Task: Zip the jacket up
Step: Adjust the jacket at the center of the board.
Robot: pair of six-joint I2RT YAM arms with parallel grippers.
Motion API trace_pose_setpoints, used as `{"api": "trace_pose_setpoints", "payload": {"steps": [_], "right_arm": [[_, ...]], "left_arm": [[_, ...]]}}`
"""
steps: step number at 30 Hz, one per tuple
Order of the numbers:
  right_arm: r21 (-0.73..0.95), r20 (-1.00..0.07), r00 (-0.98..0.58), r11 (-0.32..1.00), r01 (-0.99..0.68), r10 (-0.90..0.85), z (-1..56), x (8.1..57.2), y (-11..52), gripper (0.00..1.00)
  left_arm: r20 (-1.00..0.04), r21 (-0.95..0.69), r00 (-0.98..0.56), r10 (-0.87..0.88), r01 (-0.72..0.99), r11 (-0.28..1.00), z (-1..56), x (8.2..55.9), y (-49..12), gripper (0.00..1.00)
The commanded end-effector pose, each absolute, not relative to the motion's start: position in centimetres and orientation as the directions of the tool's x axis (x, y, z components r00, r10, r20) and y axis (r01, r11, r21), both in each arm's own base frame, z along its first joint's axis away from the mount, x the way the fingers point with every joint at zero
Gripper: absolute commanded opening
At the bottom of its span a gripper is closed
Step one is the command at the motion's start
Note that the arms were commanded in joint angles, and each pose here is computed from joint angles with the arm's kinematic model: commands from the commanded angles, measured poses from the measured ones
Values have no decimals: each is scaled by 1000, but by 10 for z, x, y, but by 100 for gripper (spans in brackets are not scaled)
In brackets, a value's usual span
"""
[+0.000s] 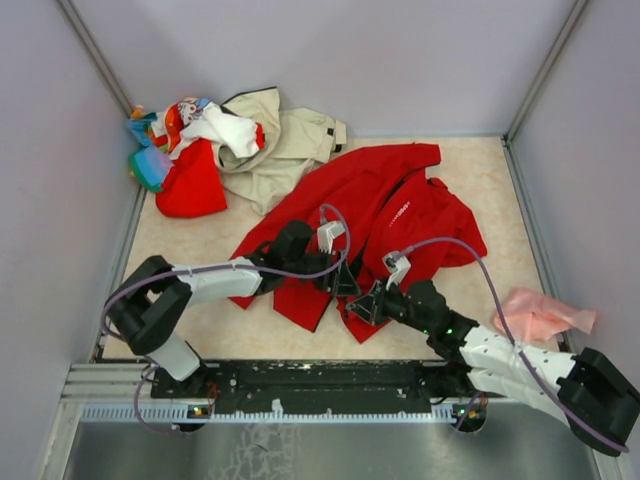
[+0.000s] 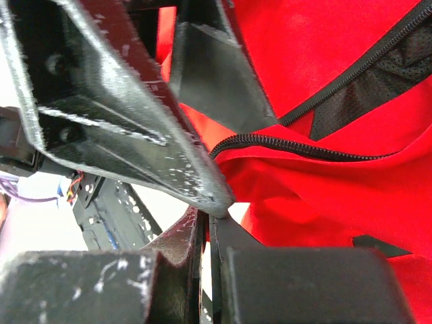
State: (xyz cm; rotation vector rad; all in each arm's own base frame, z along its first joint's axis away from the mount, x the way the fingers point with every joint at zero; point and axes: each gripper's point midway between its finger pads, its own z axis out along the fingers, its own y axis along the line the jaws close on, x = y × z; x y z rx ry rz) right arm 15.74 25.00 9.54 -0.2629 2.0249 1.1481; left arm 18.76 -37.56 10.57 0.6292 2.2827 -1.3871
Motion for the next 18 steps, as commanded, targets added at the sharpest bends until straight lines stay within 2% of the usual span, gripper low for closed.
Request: {"api": "trace_pose_setpoints", "payload": {"steps": [1, 4, 6, 10, 12, 16, 18], "right_arm": [[614, -766, -605, 524, -590, 216, 133, 163, 259, 0], [609, -771, -595, 534, -587, 226, 134, 165, 257, 0], [608, -771, -596, 536, -585, 224, 134, 166, 257, 0], [605, -761, -617, 563, -563, 200, 128, 167, 256, 0], [599, -749, -636, 596, -535, 183, 123, 167, 252, 11], [583, -705, -698, 662, -471, 124, 108, 162, 243, 40], [574, -676, -728, 699, -426, 112, 102, 161, 237, 47]], "left_arm": [[-551, -751, -812, 192, 583, 309, 119, 186, -395, 62], [-546, -755, -814, 197, 580, 306, 115, 185, -399, 53], [-550, -751, -813, 191, 582, 313, 113, 188, -400, 44], [-584, -725, -795, 166, 602, 335, 116, 197, -399, 14], [-612, -693, -778, 138, 613, 379, 118, 206, -395, 1], [-674, -609, -732, 98, 626, 486, 120, 228, -382, 0], [-691, -575, -716, 99, 627, 525, 119, 236, -377, 0]]}}
